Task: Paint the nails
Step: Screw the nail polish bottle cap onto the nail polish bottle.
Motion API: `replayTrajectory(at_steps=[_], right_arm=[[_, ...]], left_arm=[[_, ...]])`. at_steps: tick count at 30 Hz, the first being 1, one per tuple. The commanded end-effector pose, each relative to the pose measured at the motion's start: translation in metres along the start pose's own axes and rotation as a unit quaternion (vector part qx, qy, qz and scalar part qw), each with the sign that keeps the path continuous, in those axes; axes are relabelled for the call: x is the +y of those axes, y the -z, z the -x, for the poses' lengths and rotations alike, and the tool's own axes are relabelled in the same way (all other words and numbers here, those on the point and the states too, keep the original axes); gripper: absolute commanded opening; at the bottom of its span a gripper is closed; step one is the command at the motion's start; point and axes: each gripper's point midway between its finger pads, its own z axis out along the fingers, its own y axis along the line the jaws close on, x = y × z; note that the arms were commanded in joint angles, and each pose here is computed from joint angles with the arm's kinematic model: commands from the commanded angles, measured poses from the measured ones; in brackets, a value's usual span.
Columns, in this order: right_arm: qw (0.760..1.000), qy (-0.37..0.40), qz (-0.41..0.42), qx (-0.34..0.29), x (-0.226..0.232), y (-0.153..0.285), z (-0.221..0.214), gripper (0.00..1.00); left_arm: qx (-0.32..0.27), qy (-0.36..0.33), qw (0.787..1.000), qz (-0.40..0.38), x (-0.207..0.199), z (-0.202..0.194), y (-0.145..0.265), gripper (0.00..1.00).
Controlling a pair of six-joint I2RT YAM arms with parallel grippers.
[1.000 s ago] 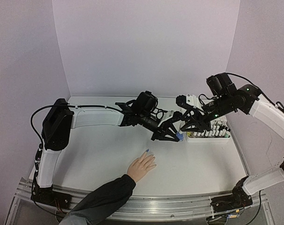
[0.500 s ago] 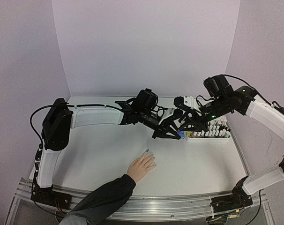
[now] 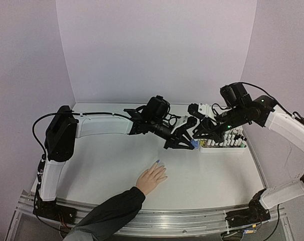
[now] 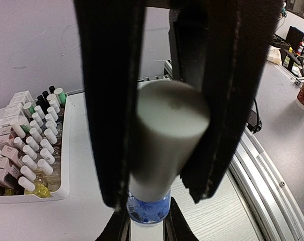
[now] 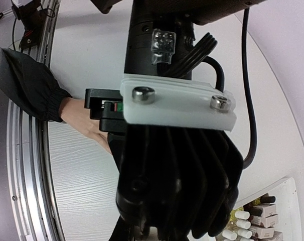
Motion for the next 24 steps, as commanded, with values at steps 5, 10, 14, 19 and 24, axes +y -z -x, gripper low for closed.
replayTrajectory(at_steps=[5, 10, 14, 19, 24], right_arm=[[0.989, -0.092, -0.113, -0.004, -0.04, -0.013, -0.012, 0.0], [0.974, -0.122, -0.186, -0.034, -0.058, -0.019, -0.005, 0.0], [0.959, -0.142, -0.244, -0.018, -0.069, -0.031, -0.006, 0.0], [0.927, -0.206, -0.313, -0.014, -0.086, -0.034, -0.008, 0.0], [0.904, -0.269, -0.331, -0.025, -0.091, -0.04, -0.009, 0.0]], left_arm=[[-0.07, 0.004, 0.989, 0.133, 0.042, 0.058, 0.026, 0.0], [-0.076, 0.007, 0.978, 0.193, 0.063, 0.063, 0.033, 0.0], [-0.073, -0.002, 0.973, 0.22, 0.073, 0.062, 0.035, 0.0], [-0.061, -0.018, 0.965, 0.254, 0.086, 0.057, 0.038, 0.0], [-0.057, -0.017, 0.964, 0.259, 0.088, 0.054, 0.038, 0.0]])
